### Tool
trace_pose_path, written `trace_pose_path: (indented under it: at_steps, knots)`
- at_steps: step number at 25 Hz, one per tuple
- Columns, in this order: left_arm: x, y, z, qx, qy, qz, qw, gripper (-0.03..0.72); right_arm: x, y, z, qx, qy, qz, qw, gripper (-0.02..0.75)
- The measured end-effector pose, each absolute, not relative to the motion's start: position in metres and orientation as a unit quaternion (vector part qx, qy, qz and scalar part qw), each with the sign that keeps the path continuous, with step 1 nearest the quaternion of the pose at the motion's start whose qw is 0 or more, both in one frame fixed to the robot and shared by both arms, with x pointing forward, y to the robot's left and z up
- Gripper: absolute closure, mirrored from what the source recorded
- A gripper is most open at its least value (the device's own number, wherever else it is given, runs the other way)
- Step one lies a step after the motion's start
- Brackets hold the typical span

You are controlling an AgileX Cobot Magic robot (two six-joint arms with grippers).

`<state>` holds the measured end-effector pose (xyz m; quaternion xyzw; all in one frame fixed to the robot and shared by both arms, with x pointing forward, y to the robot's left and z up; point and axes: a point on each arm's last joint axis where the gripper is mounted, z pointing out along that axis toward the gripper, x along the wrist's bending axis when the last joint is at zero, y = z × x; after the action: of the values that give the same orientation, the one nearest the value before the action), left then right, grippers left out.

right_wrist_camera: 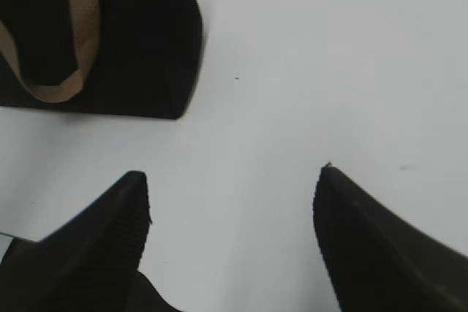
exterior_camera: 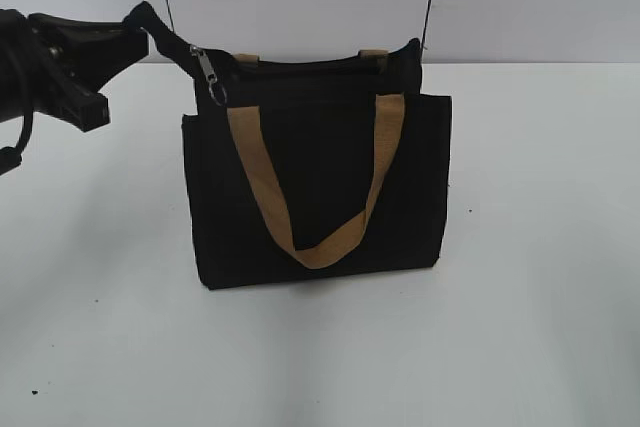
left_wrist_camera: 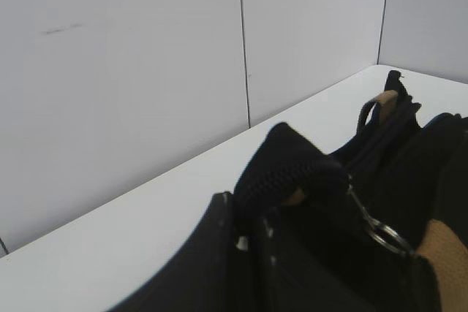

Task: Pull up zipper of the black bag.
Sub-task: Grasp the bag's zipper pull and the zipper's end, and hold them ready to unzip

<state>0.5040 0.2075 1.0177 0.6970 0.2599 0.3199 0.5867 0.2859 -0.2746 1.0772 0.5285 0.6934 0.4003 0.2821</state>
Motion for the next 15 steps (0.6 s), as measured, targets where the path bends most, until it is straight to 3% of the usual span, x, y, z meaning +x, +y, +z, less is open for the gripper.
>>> trace_pose_path:
  at_steps: [9, 15]
  knots:
    - [0.501, 0.200, 1.018, 0.700, 0.250, 0.311, 0.592, 0.655, 0.374, -0.244, 1.108, 0.425, 0.755, 0.462, 0.191, 0.200]
    - [0.501, 0.200, 1.018, 0.701, 0.250, 0.310, 0.592, 0.655, 0.434, -0.199, 1.101, 0.354, 0.820, 0.437, 0.110, 0.200]
